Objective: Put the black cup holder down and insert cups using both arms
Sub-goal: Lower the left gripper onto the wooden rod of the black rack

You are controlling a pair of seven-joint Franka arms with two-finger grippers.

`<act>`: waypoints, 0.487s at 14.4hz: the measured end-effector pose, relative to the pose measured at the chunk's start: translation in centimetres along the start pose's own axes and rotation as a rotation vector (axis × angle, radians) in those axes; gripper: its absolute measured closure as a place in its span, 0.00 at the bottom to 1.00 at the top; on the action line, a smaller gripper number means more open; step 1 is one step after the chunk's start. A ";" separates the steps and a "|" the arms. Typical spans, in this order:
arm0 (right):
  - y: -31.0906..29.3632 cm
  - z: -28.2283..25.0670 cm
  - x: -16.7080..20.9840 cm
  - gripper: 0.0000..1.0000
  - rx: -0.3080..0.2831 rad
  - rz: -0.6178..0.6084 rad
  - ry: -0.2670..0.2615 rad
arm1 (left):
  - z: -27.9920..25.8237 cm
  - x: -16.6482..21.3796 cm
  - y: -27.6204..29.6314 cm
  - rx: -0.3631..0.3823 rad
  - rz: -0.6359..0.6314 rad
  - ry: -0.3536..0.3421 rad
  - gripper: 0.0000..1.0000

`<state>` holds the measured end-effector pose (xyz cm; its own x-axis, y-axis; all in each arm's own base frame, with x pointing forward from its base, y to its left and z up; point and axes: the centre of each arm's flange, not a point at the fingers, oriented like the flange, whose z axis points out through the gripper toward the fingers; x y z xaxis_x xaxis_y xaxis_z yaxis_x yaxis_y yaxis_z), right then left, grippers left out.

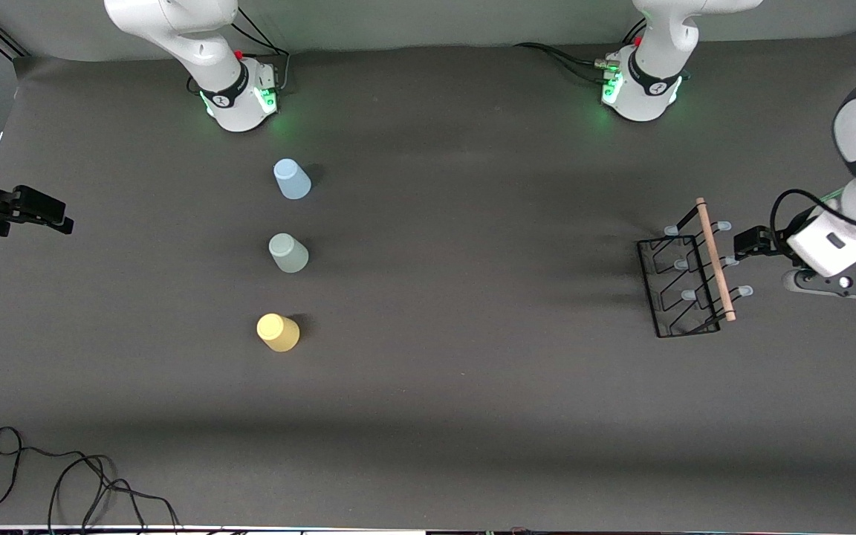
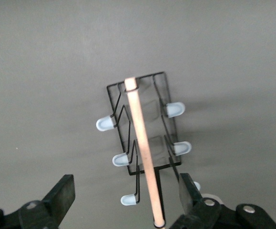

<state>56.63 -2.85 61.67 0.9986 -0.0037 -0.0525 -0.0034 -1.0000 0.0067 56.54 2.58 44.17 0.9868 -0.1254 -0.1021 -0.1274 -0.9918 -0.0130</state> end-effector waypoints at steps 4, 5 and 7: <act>0.0 0.1 0.0 0.00 0.000 0.000 -0.001 | 6.1 -2.2 0.2 0.001 -0.001 0.016 0.13; 0.0 0.1 0.1 0.00 0.000 0.001 -0.002 | 7.2 -2.7 0.4 -0.001 0.000 0.013 0.12; 0.0 0.4 0.2 0.00 0.000 0.001 -0.007 | 8.6 -3.5 0.6 -0.003 0.003 -0.001 0.19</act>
<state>56.80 -2.84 61.30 0.9982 -0.0047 -0.0598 -0.0043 -1.0000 0.0071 52.19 2.64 35.95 0.9864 -0.1279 -0.1035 -0.1296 -0.9915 -0.0093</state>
